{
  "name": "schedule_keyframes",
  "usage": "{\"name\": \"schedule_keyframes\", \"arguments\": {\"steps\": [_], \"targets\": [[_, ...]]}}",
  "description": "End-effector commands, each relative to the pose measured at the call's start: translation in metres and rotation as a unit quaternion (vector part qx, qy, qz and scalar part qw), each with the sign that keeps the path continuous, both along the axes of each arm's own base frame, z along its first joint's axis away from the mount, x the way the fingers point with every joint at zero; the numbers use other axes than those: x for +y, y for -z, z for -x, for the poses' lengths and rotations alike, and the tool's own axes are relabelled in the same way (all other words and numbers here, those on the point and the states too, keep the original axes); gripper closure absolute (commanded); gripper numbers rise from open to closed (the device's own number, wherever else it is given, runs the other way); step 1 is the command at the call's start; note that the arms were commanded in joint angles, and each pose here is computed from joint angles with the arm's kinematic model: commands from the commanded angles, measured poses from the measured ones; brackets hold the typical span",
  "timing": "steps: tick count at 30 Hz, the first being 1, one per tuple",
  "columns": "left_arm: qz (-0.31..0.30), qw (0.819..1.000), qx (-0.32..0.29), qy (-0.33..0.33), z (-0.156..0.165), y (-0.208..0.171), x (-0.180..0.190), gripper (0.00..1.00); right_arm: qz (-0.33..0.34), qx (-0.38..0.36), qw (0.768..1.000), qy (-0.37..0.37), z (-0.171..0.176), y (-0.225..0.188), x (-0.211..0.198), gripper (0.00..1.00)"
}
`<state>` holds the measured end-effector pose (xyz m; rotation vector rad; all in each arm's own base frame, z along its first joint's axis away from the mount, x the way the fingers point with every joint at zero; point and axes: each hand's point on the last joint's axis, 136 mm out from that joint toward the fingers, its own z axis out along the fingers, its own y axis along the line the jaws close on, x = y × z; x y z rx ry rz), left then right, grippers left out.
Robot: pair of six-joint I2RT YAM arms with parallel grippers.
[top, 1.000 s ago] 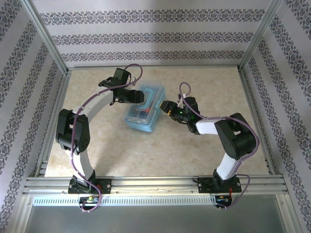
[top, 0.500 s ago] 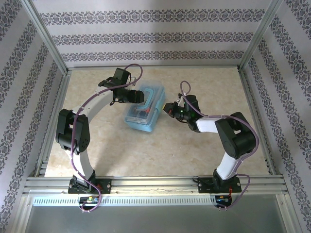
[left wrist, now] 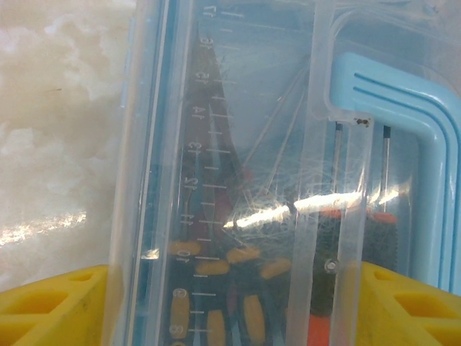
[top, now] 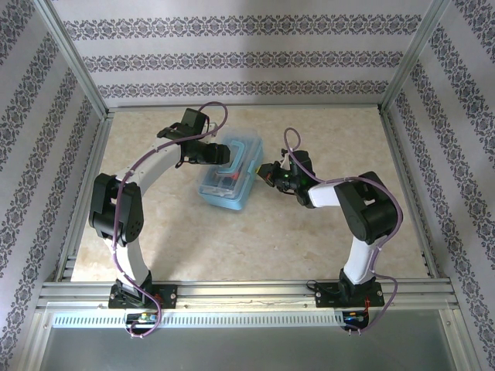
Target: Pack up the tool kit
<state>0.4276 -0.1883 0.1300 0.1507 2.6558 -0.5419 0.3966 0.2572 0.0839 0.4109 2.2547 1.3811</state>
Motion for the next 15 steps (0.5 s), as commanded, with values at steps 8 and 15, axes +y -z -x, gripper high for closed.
{"name": "schedule_keyframes", "arguments": {"steps": [8,15], "targets": [[-0.028,0.986,0.160,0.028,0.061,0.087,-0.013,0.60,0.004,-0.021,1.000,0.009,-0.003,-0.012,-0.004,0.97],[-0.054,0.989,0.138,0.023,0.060,0.079,-0.011,0.57,0.098,-0.034,0.993,0.060,0.018,-0.014,-0.070,0.91]]}}
